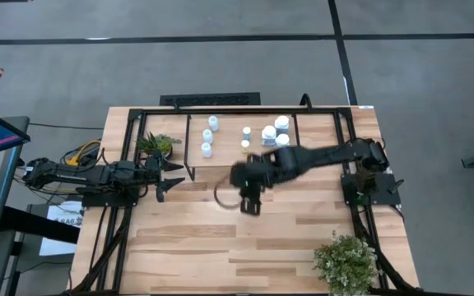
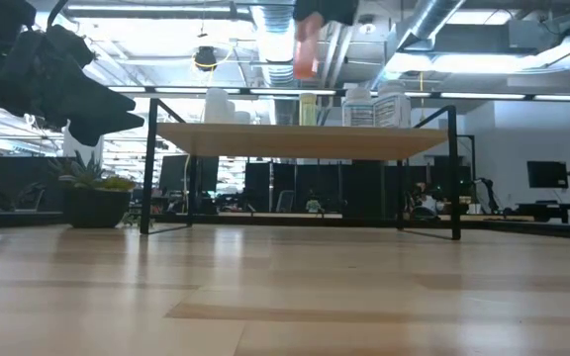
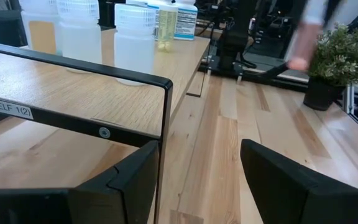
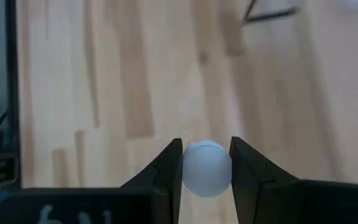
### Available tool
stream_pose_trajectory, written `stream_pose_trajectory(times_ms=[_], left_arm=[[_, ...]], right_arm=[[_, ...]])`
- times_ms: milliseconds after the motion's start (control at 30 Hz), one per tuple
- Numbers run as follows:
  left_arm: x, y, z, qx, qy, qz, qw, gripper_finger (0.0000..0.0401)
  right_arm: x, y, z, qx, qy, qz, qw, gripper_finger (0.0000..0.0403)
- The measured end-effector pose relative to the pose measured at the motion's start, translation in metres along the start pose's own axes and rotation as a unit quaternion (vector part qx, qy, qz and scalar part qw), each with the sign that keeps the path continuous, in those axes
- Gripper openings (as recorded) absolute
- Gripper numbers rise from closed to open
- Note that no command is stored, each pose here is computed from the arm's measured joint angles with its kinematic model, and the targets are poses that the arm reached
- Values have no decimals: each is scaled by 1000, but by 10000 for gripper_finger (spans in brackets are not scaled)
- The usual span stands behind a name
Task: Pick and place medicine bottles onto shelf by color
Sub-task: Put the pink pill bottle on the shelf
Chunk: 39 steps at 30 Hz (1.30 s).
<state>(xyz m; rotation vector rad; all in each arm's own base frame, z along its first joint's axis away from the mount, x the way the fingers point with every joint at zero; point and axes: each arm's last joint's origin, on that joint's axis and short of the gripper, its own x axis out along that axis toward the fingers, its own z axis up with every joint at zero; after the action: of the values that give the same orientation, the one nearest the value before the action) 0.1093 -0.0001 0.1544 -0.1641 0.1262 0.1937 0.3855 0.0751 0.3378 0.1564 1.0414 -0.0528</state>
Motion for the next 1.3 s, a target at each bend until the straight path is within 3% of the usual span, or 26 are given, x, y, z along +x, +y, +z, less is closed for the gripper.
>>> stream_pose_trajectory(times_ms=[400,800,1000,1300], left_arm=[[0,0,0,0,0,0,1000,215],[0,0,0,0,0,0,1000,215],[0,0,0,0,0,0,1000,215],[0,0,0,0,0,0,1000,215]], right_arm=[[-15,-77,37,2,-84,-42,996,103],[-19,-142,45,-4,-95,-84,992,103],[-22,-158,45,7,-97,-82,992,103],[-19,-159,46,-12,-98,-83,992,103]])
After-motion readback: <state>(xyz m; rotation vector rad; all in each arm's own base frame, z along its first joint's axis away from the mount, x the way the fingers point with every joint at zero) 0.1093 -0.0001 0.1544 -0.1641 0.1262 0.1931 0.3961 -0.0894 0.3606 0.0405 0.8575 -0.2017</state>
